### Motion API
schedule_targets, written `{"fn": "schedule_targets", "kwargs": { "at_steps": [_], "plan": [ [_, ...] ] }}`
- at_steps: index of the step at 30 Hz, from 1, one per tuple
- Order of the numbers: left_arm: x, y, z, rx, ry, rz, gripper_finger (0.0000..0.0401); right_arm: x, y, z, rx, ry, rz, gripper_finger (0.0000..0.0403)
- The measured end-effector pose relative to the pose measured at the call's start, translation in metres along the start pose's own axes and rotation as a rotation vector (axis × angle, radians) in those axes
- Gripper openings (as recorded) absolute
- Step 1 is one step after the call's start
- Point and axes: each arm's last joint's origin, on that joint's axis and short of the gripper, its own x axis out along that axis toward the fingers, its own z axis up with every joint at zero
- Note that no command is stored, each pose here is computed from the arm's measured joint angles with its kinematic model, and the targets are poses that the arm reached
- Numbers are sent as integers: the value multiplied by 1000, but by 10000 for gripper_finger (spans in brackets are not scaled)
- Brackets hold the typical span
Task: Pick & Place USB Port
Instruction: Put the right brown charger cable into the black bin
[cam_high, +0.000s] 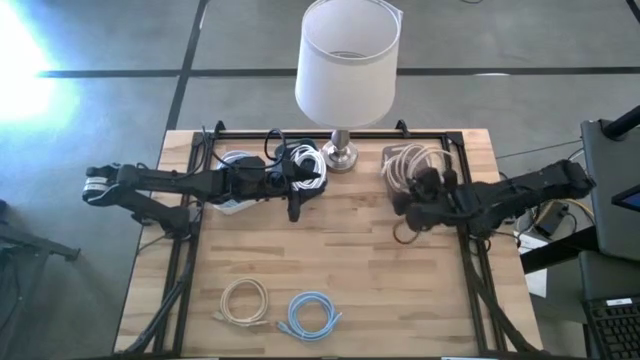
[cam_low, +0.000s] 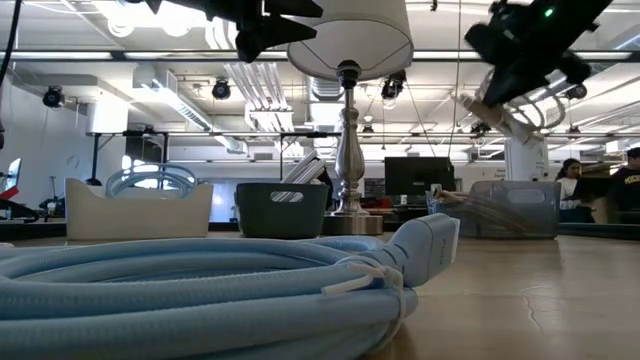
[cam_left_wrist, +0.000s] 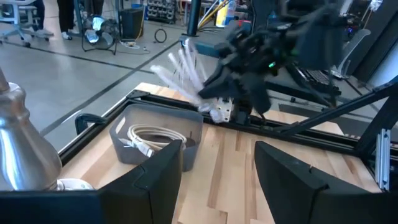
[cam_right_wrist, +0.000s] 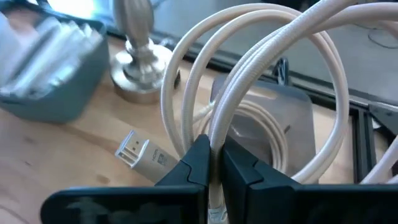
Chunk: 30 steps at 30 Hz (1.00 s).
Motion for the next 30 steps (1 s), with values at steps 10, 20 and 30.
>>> {"fn": "schedule_targets", "kwargs": {
  "at_steps": [10, 20, 30],
  "plan": [
    [0, 0, 0, 3, 0, 0, 204, 54, -7, 13, 126, 121, -33, 13],
    [0, 0, 0, 45, 0, -1, 204, 76, -12, 7, 174, 133, 6, 39],
    [0, 0, 0, 46, 3, 0, 204, 85, -15, -3, 110, 119, 17, 55]
  ]
}}
